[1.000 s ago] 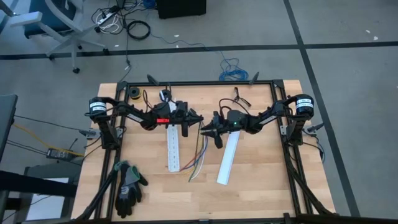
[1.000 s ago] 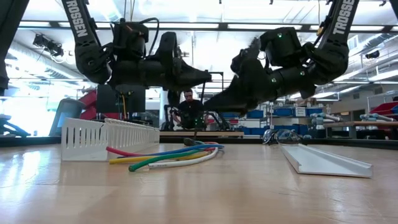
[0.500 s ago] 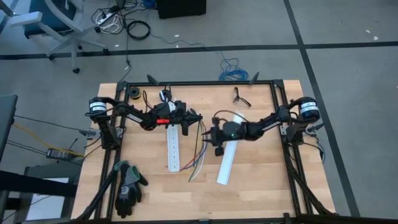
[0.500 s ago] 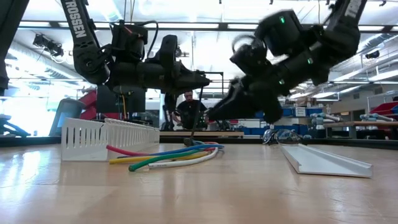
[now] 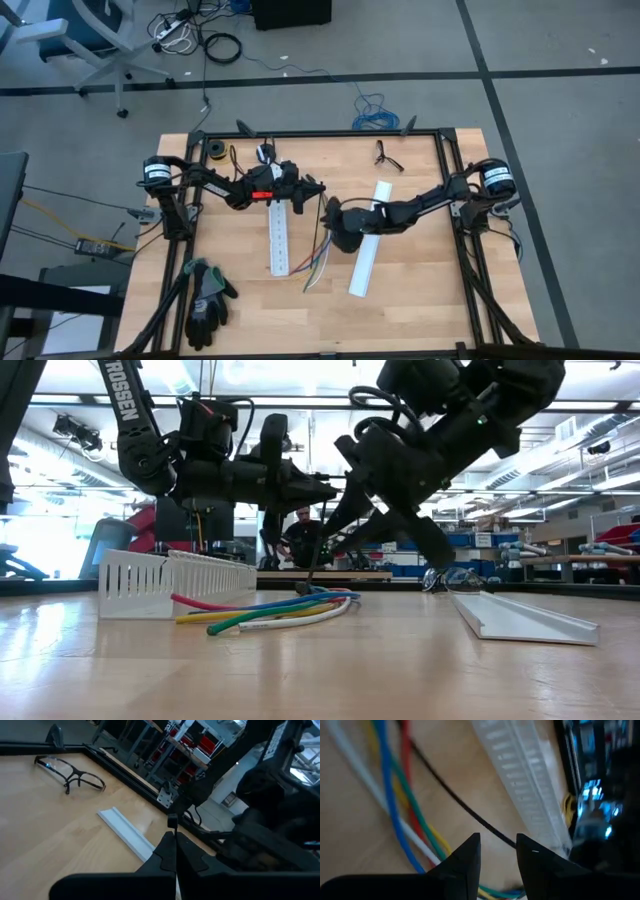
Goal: Ziptie cables
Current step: Wrap the zip tie into the cable wires
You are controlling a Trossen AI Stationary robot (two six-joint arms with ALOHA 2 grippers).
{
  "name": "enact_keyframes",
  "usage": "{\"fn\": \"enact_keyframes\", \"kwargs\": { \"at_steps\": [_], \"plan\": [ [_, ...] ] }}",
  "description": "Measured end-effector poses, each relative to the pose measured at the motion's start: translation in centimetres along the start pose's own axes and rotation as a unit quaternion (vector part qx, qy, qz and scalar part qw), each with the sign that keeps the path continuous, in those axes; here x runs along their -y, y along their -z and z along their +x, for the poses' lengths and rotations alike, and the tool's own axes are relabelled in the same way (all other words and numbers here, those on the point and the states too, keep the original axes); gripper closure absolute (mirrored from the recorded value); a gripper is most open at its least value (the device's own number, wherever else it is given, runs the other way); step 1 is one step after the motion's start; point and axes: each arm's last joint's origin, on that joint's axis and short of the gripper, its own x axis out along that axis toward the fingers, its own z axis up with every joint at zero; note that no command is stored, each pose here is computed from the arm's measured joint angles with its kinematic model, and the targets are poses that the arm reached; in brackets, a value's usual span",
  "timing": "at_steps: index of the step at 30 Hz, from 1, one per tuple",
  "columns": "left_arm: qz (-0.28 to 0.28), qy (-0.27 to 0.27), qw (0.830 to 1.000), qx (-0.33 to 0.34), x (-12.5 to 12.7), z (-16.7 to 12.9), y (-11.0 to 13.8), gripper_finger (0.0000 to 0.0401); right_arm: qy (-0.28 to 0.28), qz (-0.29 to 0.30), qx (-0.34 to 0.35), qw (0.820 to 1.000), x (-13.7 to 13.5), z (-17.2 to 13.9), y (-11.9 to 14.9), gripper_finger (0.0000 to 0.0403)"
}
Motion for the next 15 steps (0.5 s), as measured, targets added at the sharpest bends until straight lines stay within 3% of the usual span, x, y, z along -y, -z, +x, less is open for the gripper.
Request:
{"fn": "enact_keyframes", "kwargs": {
  "at_steps": [5, 10, 15],
  "plan": [
    [-0.03, 0.0, 1.0, 0.0, 0.0, 0.0, 0.0, 0.0401, 0.005, -0.123, -0.005, 0.992, -0.8, 0.6, -0.3, 0.0291],
    [-0.039, -0.003, 0.999, -0.003, 0.0, 0.1, 0.0, 0.0401, 0.055, -0.209, -0.027, 0.976, -1.7, 2.6, -0.5, 0.0291],
    [-0.048, -0.005, 0.999, -0.006, -0.1, 0.1, 0.1, 0.0401, 0.065, -0.254, -0.057, 0.963, -2.9, 4.1, -0.4, 0.0291]
  ]
}}
